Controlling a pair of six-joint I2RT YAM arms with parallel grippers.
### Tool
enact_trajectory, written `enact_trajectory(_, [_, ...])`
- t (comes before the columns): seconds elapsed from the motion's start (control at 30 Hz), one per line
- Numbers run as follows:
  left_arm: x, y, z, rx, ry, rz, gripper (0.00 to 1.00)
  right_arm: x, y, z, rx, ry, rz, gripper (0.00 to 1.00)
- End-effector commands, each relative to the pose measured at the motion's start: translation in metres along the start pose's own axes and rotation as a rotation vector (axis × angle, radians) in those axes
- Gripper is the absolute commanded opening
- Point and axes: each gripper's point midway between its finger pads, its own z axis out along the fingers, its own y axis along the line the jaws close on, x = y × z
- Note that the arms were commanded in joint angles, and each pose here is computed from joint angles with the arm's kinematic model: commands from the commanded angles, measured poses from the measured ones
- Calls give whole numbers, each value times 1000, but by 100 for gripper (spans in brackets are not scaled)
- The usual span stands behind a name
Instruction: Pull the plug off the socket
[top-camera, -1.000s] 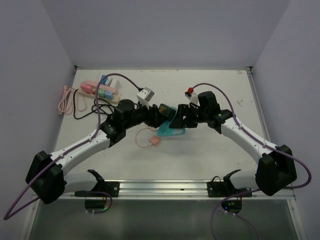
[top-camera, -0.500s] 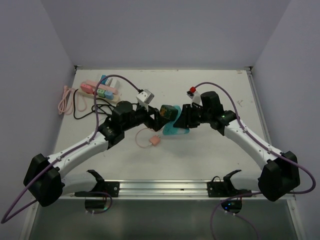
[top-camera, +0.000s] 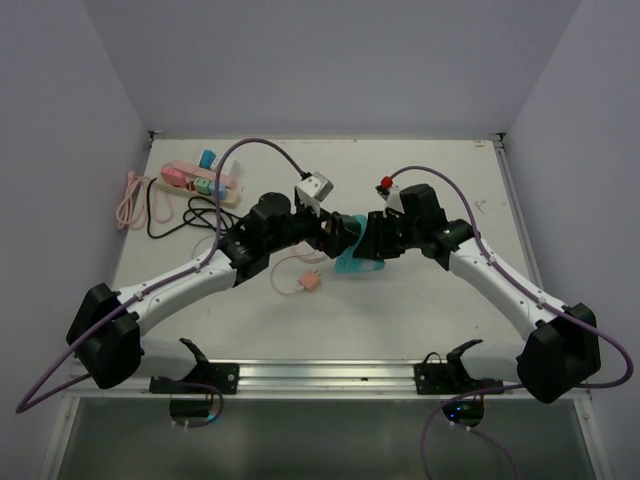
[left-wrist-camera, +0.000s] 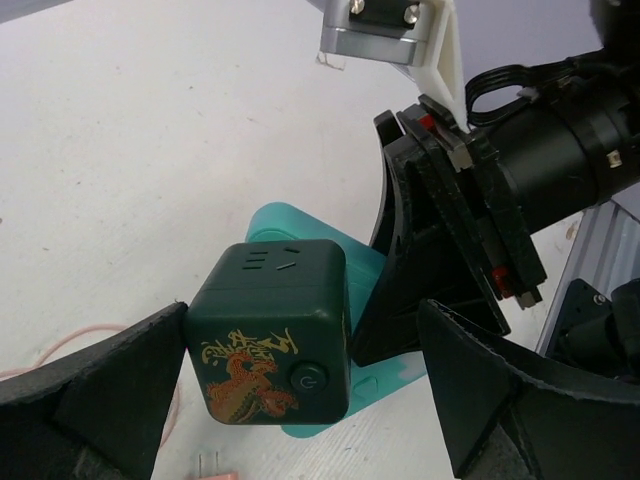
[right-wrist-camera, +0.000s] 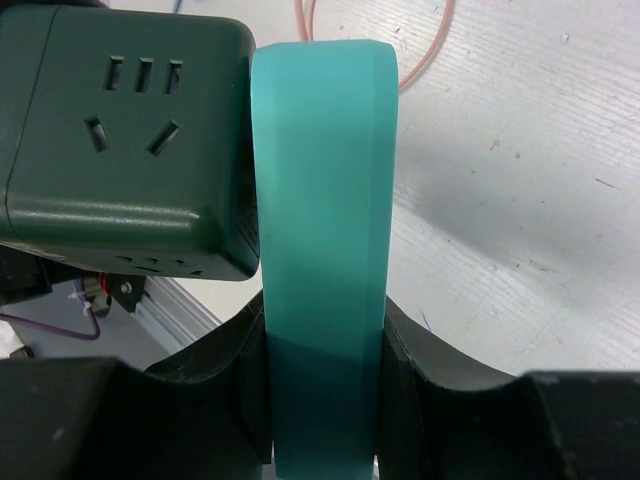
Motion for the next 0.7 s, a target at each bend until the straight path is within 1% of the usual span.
enact_trajectory(0.0, [-7,5,9,-43,2,42,97,-31,25,-20,-47,-108,-70,0])
enact_trajectory(0.03, [-6,6,11,-48,9,44,96,-31,26,-21,-47,-107,-74,0])
enact_trajectory(0.1, [0,9,14,-56,30,49,91,-30,27,-21,-50,-105,-83,0])
enact_trajectory(0.17, [4,9,15,-54,43,49,84,-29,27,-21,-47,-104,-88,0])
enact_trajectory(0.2, [4,7,16,-41,48,48,74,-28,26,-21,-44,-104,-92,0])
enact_trajectory(0.27, [6,3,16,-27,53,45,61,-27,24,-19,-38,-98,-94,0])
enact_trajectory(0.3, [6,0,16,-12,53,43,44,-26,22,-19,-32,-100,-102,0])
enact_trajectory(0.37, [6,-2,14,-7,53,37,23,-21,14,-15,-6,-95,-106,0])
enact_trajectory(0.4, [5,-3,11,-5,47,31,2,-21,6,-12,29,-98,-101,0])
enact_trajectory(0.43, [5,-3,9,-5,45,26,0,-19,-1,-10,59,-95,-103,0])
enact_trajectory(0.53, [4,-3,-3,-24,38,15,0,-12,-29,-3,181,-63,-101,0])
enact_trajectory(0.67, [0,-2,-22,-46,25,7,0,-5,-71,0,311,-51,-30,0])
